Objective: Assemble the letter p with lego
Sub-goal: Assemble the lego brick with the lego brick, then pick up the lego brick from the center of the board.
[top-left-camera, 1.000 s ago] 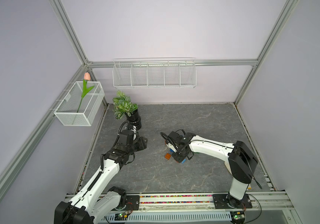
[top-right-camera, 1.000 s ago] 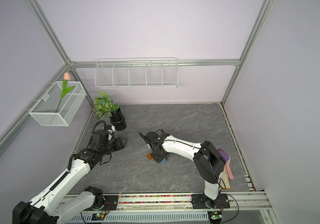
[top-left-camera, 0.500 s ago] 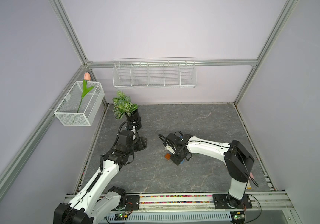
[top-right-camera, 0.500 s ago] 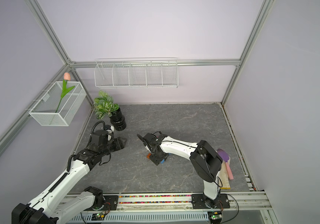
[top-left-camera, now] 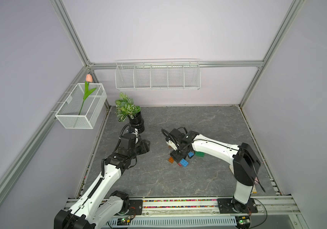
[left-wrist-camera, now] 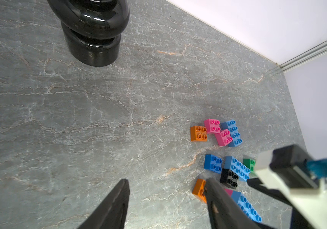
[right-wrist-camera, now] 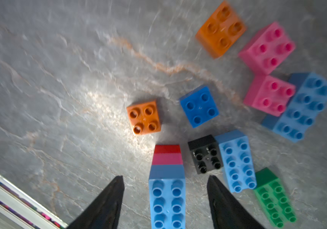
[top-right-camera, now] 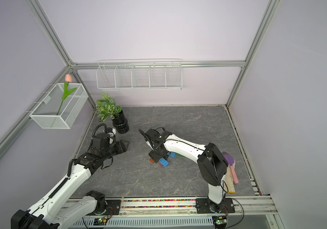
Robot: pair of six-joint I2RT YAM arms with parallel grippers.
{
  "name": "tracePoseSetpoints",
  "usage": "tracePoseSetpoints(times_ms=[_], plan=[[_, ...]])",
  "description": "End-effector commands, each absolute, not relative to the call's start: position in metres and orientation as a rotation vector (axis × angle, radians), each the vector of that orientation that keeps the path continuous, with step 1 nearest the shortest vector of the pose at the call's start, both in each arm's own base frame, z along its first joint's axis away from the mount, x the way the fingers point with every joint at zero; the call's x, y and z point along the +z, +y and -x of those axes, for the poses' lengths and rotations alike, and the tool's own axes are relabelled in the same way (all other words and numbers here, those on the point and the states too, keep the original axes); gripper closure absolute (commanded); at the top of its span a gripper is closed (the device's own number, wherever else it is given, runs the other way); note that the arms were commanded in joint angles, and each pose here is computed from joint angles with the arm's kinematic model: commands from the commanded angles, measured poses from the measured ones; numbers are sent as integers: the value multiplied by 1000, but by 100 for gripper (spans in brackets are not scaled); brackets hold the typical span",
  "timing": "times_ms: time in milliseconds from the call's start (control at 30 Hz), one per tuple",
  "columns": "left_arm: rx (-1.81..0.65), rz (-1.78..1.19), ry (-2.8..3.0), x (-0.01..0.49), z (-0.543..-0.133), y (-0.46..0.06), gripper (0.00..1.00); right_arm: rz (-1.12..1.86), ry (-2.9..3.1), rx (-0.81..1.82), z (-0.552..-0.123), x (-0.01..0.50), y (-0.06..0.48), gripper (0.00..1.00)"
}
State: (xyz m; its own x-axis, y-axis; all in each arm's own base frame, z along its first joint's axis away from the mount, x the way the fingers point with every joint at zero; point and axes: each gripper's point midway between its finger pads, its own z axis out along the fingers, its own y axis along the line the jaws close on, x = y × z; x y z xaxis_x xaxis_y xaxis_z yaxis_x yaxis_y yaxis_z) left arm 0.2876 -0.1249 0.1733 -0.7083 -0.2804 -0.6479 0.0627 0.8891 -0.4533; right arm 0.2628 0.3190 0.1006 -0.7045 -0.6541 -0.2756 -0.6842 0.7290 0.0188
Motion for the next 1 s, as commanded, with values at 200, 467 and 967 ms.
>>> tracePoseSetpoints(times_ms=[200, 467, 967], plan=[[-559, 152, 2283, 178, -287, -121, 36, 979, 2762, 146, -300, 77, 326, 35], [-551, 152, 2289, 176, -286, -120, 36, 1031, 2805, 86, -309, 46, 323, 42], [-545, 151, 2294, 175, -287, -120, 36, 1100, 2844, 41, -304, 22, 314, 46]])
